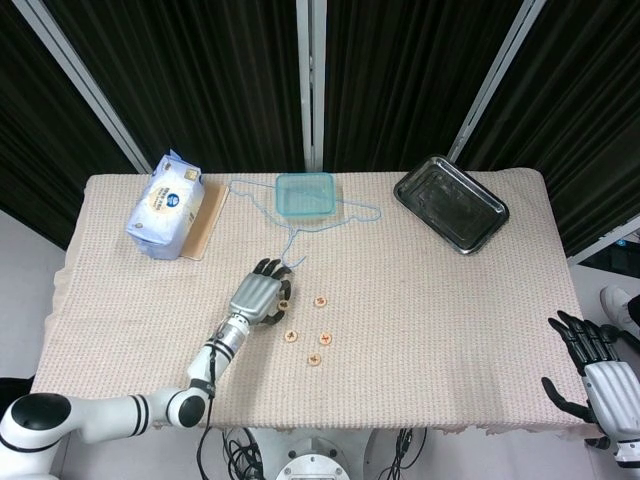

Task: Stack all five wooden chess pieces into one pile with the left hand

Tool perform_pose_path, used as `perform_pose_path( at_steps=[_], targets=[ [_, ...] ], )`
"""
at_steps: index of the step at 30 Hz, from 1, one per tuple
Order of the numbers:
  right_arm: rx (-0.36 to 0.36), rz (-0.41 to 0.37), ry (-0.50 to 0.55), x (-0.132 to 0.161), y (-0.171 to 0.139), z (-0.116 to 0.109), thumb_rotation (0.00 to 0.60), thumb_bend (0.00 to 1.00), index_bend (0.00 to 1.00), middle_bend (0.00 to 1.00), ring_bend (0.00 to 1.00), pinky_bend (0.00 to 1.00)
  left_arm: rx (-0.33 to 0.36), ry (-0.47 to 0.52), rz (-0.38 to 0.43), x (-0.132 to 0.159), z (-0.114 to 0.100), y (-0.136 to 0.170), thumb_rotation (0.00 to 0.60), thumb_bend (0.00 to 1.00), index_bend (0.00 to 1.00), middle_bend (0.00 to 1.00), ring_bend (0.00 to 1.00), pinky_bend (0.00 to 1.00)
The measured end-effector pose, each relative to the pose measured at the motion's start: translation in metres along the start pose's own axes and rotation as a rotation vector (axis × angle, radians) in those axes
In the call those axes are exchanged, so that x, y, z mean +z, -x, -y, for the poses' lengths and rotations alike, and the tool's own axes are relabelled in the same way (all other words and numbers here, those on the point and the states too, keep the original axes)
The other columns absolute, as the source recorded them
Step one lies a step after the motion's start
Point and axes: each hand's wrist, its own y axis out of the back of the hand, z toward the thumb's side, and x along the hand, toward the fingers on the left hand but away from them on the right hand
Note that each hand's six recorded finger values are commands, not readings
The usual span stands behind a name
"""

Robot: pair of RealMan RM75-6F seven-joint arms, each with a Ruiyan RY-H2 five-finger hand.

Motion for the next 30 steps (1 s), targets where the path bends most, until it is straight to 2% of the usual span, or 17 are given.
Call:
perform_pose_path(
  at_steps=[6, 12, 18, 24, 30],
  targets=[
    [-0.002, 0.001, 0.002, 0.0, 0.0, -0.001, 0.6, 0.3, 0.0, 0.0, 0.0, 0.0, 0.004, 0.003, 0.007, 0.003, -0.002, 0.002, 0.6, 0.32, 0.5, 0.15, 0.0, 0.0],
    [0.002, 0.003, -0.001, -0.001, 0.001, 0.0, 0.6, 0.3, 0.0, 0.0, 0.0, 0.0, 0.045, 0.02, 0.034, 0.013, -0.018, 0.013, 0.6, 0.32, 0.5, 0.15, 0.0, 0.0],
    [0.002, -0.003, -0.005, 0.002, 0.0, 0.001, 0.6, 0.3, 0.0, 0.0, 0.0, 0.0, 0.075, 0.035, 0.077, 0.027, -0.034, 0.038, 0.6, 0.32, 0.51, 0.15, 0.0, 0.0],
    [-0.014, 0.004, 0.0, 0.001, -0.002, -0.003, 0.6, 0.3, 0.0, 0.0, 0.0, 0.0, 0.057, 0.002, 0.126, 0.037, -0.021, 0.061, 0.6, 0.32, 0.51, 0.15, 0.0, 0.0],
    [-0.011, 0.001, 0.0, 0.001, -0.003, -0.003, 0.6, 0.3, 0.0, 0.0, 0.0, 0.0, 0.039, 0.006, 0.125, 0.038, -0.005, 0.059, 0.6, 0.31, 0.51, 0.16, 0.0, 0.0]
  ],
)
